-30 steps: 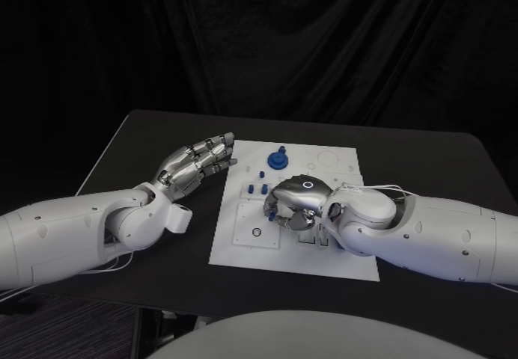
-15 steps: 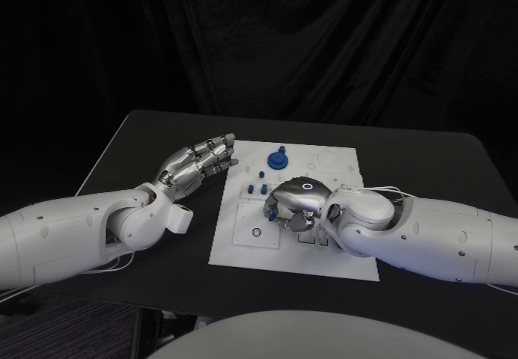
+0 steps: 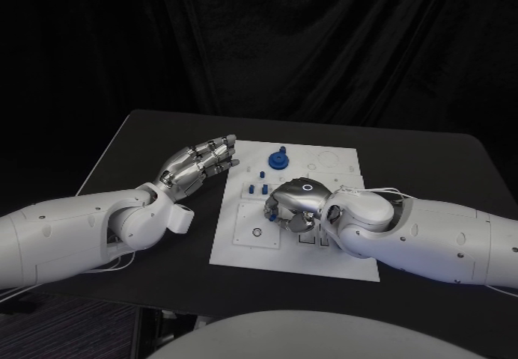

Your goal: Assemble the parts on the task board

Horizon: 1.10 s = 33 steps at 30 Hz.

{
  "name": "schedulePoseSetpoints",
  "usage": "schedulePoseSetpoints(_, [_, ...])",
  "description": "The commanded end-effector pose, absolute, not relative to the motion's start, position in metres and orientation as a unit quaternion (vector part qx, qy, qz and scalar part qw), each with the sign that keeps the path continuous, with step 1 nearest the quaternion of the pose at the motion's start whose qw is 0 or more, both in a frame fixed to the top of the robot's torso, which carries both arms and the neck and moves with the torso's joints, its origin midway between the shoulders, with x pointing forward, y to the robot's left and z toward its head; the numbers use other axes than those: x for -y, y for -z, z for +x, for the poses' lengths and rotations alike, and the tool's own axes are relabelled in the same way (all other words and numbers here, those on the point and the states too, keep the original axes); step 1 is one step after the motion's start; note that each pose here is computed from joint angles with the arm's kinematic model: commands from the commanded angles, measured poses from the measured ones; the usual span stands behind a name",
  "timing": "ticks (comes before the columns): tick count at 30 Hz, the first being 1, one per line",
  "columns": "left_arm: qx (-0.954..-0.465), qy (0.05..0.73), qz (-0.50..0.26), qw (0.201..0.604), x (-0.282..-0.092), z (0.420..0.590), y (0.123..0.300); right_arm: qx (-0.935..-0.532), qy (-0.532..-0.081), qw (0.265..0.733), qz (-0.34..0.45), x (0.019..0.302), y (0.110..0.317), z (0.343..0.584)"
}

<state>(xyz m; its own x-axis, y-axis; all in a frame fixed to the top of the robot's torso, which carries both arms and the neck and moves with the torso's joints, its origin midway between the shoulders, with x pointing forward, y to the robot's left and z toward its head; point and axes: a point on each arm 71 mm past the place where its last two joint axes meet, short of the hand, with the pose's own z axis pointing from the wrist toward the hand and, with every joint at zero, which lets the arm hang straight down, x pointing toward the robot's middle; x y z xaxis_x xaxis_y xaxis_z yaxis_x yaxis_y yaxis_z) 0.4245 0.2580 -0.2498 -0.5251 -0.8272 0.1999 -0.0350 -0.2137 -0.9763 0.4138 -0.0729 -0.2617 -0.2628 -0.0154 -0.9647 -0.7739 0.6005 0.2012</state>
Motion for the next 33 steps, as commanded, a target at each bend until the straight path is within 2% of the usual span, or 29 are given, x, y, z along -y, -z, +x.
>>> schedulePoseSetpoints(1, [-0.528, 0.7, -0.378, 0.299, -0.2577, 0.4237, 0.2455, -0.713, -0.338, 0.549, -0.275, 0.075, 0.2635, 0.4143])
schedulePoseSetpoints(33, [-0.535, 0.695, -0.382, 0.291, -0.2573, 0.423, 0.2503, -0.725, -0.33, 0.531, -0.287, 0.0685, 0.2672, 0.4135])
